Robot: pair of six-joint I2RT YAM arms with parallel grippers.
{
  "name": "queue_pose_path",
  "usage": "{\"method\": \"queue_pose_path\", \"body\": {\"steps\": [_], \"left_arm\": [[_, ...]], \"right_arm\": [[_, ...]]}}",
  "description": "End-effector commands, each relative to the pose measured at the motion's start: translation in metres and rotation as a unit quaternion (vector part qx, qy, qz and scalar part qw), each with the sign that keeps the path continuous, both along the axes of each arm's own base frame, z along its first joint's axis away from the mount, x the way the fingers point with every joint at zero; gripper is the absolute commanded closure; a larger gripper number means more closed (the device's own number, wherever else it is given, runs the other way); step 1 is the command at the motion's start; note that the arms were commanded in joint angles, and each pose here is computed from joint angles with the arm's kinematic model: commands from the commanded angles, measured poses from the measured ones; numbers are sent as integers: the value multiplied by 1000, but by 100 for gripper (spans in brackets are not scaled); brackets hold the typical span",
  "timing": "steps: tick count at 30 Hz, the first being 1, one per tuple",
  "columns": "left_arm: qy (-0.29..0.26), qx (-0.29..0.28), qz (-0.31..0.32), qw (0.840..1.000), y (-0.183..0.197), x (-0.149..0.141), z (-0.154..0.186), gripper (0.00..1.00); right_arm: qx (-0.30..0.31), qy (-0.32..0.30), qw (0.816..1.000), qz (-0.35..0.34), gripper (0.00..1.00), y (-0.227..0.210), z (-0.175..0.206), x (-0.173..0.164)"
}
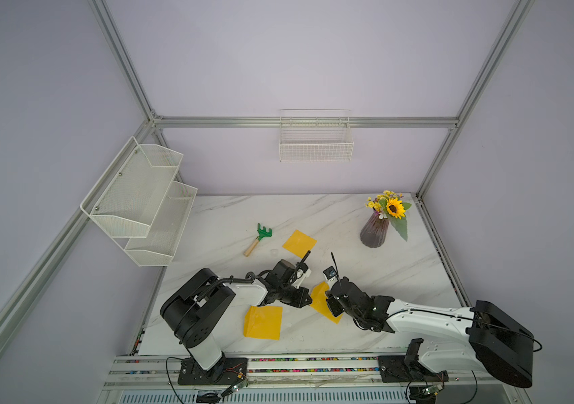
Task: Seal the envelope with a glue stick
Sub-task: Apply the envelope at the center of the board.
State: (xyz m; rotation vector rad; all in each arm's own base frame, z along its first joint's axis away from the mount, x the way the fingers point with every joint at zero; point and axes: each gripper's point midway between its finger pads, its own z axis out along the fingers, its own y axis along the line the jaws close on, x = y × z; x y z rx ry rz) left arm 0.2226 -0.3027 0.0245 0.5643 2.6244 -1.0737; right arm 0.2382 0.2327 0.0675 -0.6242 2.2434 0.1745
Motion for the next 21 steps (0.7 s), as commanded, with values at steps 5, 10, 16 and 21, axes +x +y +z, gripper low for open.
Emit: {"method": "queue_pose_path", "body": {"steps": [5, 10, 16, 21], "left_arm": [[0, 4, 0, 1000, 7, -1, -4, 100], [-2, 5, 3, 1000, 9, 1, -3, 100], [-1, 10, 5, 1000, 11, 0, -5, 100], [0, 9, 5, 1000, 11, 1, -4, 100]], "right_arm": [[-8, 23, 999, 35, 100, 25, -8, -8], [-16, 61, 997, 45, 100, 29, -17, -24], [-25, 47, 995, -82, 100, -12, -4, -15], [-47, 48, 989, -131, 100, -28, -7, -13]]}}
